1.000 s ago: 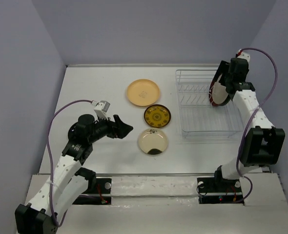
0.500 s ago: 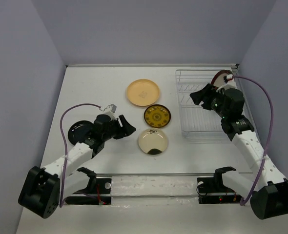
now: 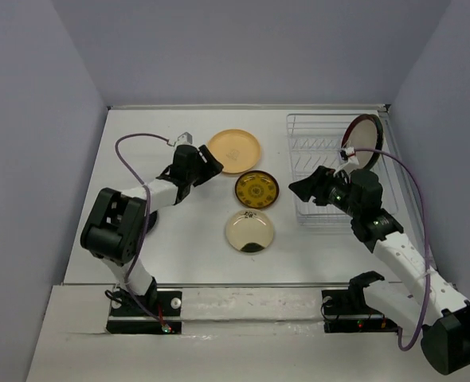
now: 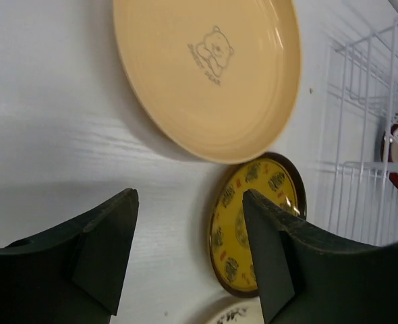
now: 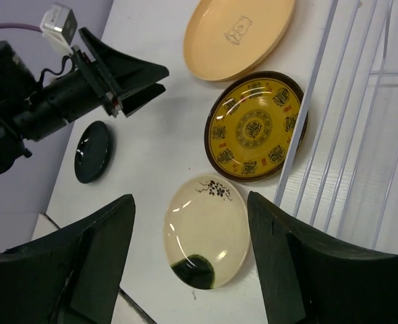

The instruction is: Load the plates into the dish rack

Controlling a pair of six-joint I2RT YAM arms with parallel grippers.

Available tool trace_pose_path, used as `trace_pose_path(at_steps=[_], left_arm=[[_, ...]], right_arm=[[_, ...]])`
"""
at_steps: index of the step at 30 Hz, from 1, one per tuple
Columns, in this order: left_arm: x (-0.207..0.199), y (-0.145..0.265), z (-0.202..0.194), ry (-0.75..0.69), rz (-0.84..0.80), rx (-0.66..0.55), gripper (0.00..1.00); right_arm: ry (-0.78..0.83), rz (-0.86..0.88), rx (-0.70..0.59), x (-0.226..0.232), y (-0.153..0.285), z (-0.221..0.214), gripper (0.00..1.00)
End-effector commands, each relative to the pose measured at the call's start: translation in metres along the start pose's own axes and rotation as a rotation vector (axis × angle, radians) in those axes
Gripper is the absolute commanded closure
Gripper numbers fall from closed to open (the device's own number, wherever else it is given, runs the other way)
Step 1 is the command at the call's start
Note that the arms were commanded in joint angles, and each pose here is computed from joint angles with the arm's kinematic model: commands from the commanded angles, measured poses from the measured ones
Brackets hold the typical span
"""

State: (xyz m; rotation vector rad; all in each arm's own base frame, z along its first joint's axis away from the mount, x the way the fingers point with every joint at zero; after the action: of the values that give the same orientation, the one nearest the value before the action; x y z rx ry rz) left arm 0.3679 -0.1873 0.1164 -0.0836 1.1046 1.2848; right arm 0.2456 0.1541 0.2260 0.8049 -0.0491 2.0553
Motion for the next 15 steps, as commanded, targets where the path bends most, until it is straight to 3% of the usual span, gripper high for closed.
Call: trace_pose_path(at_steps=[1, 12, 14, 15], left_arm=[[0.014, -0.033, 0.032, 0.004, 0.095, -0.093, 0.27], [0.024, -0.094, 0.046, -0.027, 0.181, -0.083, 0.34], [0.024, -0.098, 0.048, -0.029, 0.187, -0.088, 0.38], [0.025, -0.102, 0.049, -0.037, 0.197, -0.087, 0.47]], right_arm=[[0.026, 0.082, -0.047, 0.013, 0.004, 0.006, 0.27], [0.010, 0.144, 0.050, 0.016, -0.012, -0.026, 0.28], [0.012, 0.149, 0.064, 0.017, -0.015, -0.030, 0.28], [0.013, 0.154, 0.070, 0.019, -0.016, -0.032, 0.28]])
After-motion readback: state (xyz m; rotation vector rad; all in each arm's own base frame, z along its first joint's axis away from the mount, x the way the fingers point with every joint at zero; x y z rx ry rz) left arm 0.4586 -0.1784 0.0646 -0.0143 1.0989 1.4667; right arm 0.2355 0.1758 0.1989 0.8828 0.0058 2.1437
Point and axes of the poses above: each gripper's point midway between its finger pads, its own y axis back along the fingers, its own x axis along the line the jaws close on, z = x × y, the point moved 4 cm from there along y, back along the fingers, and after that the axes turned 6 degrees about y, right-handed, at the moved point
